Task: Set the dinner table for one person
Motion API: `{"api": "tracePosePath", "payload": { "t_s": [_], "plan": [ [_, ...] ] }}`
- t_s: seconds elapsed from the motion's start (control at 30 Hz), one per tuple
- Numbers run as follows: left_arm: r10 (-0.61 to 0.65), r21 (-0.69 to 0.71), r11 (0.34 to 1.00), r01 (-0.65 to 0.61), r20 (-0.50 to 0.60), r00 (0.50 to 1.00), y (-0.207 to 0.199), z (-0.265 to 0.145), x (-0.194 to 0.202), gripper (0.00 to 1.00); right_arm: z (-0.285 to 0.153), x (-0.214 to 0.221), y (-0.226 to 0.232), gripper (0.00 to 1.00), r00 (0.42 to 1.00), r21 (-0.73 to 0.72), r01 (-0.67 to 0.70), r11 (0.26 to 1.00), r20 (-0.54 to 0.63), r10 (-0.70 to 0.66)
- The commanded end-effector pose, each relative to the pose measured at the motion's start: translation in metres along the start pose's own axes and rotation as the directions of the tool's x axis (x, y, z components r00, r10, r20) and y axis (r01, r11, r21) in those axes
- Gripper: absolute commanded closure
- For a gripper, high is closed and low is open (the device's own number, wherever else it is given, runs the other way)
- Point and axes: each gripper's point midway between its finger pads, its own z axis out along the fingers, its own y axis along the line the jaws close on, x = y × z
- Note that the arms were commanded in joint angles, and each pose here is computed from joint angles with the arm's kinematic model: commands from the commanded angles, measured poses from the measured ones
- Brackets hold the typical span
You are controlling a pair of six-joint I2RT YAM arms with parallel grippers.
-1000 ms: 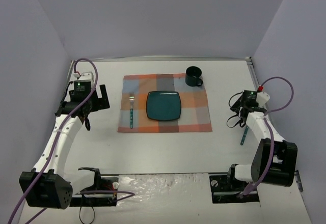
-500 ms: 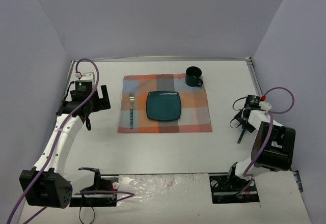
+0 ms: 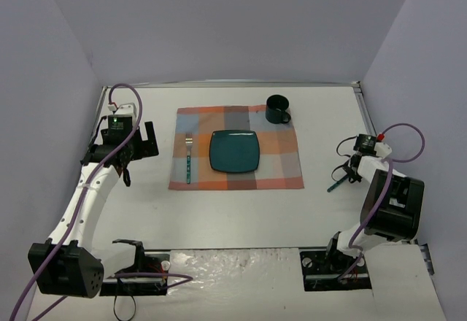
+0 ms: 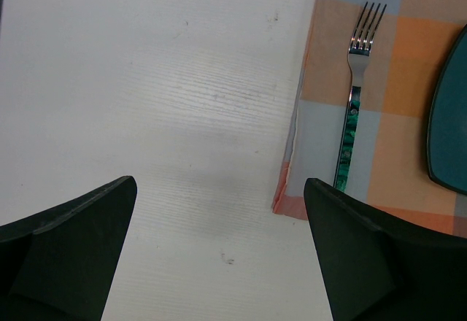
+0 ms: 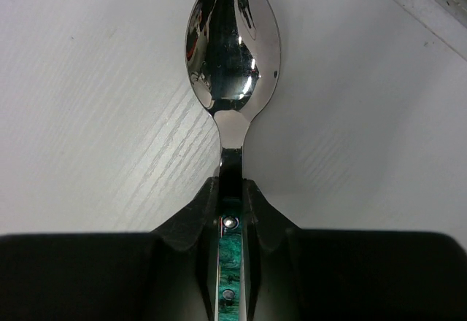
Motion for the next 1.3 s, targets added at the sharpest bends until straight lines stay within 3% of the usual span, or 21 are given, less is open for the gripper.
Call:
{"api": "tracePosePath", "payload": {
  "t_s": [0.0, 0.13, 0.4, 0.67, 1.03, 1.27],
  "plan": [
    [0.004, 0.020, 1.000, -0.005, 0.071, 0.997, -0.005, -0.008, -0.021, 0.03, 0.000, 0.010, 0.005, 1.00, 0.998, -0.023, 0.038, 0.999, -0.049, -0.039],
    [0.004, 0.019, 1.000, -0.005, 0.073, 0.997, -0.004, -0.009, -0.021, 0.03, -0.016, -0.006, 0.021, 1.00, 0.992, -0.040, 0.119, 0.992, 0.039, -0.117],
    [0.005, 0.016, 1.000, -0.007, 0.073, 0.997, -0.004, -0.008, -0.021, 0.03, -0.067, -0.017, 0.092, 1.00, 0.910, -0.152, 0.391, 0.908, 0.214, -0.356],
    [0.009, 0.006, 1.000, -0.010, 0.071, 0.997, -0.002, -0.007, -0.021, 0.03, -0.117, 0.017, 0.180, 1.00, 0.767, -0.358, 0.641, 0.679, 0.323, -0.555],
    [0.014, -0.002, 1.000, -0.014, 0.073, 0.997, 0.000, -0.007, -0.020, 0.03, -0.120, 0.073, 0.229, 1.00, 0.636, -0.428, 0.760, 0.489, 0.335, -0.695],
    [0.015, -0.013, 1.000, -0.014, 0.075, 0.997, 0.002, -0.007, -0.020, 0.03, -0.104, 0.094, 0.238, 1.00, 0.644, -0.455, 0.742, 0.492, 0.281, -0.711]
  ]
}}
